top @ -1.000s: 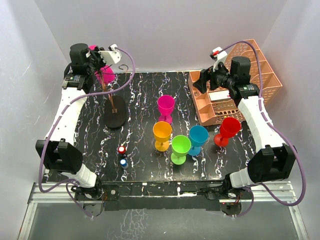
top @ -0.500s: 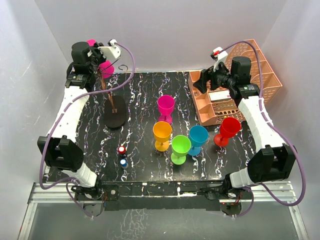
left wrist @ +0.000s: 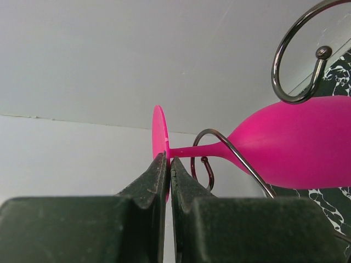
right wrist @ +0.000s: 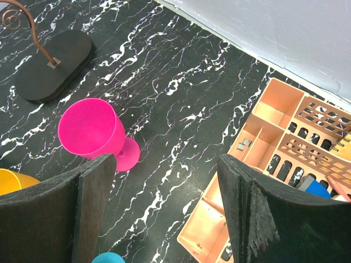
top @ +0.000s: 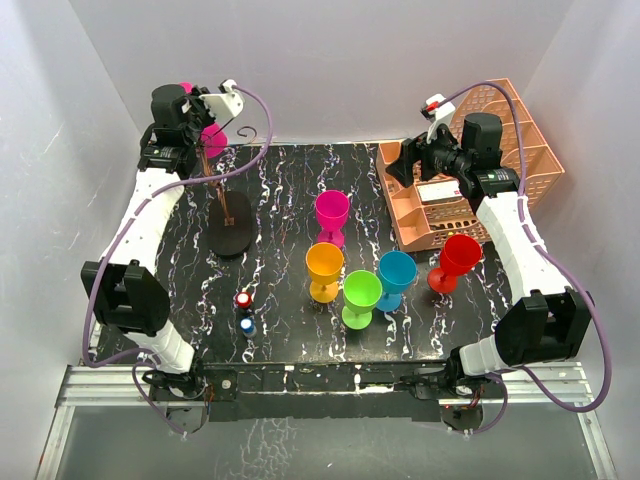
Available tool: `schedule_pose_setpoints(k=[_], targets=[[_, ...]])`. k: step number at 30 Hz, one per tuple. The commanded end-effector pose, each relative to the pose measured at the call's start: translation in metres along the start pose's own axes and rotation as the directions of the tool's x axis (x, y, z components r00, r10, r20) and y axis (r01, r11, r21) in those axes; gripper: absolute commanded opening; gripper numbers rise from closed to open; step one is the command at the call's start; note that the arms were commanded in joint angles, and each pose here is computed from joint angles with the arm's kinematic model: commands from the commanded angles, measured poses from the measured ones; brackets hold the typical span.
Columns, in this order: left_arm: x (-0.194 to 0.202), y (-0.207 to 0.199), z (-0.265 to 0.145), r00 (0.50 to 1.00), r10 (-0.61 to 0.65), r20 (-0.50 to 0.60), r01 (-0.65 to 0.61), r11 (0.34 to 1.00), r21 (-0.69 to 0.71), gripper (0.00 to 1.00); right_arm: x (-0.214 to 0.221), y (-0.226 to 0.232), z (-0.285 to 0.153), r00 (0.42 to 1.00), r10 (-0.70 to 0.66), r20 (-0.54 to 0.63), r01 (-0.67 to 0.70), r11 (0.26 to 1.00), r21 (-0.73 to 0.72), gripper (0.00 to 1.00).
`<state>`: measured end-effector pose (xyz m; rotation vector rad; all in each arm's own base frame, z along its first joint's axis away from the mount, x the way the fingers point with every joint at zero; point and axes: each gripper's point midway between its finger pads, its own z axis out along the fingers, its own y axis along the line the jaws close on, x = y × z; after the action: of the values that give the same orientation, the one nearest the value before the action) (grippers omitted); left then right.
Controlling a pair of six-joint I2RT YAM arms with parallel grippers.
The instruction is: Place the wine glass upside down on the wine glass rack
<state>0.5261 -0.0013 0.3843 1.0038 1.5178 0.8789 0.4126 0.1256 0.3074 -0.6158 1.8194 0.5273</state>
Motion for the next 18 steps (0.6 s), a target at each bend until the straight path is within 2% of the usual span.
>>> schedule_pose_setpoints(k=[1,18], targets=[[-0.011,0.029,-0.01,1.0,-0.015,0.023,0.017,0.997,-0.074,0.0,-0.022,-0.001,-0.006,0.995,-0.063,0.074,0.062,0.998,0.009,0.81],[0.002,0.025,0.0,0.998,-0.002,-0.056,-0.002,0.998,-0.068,0.0,-0.019,0.0,-0.004,0.996,-0.058,0.072,0.058,0.998,-0.002,0.81]])
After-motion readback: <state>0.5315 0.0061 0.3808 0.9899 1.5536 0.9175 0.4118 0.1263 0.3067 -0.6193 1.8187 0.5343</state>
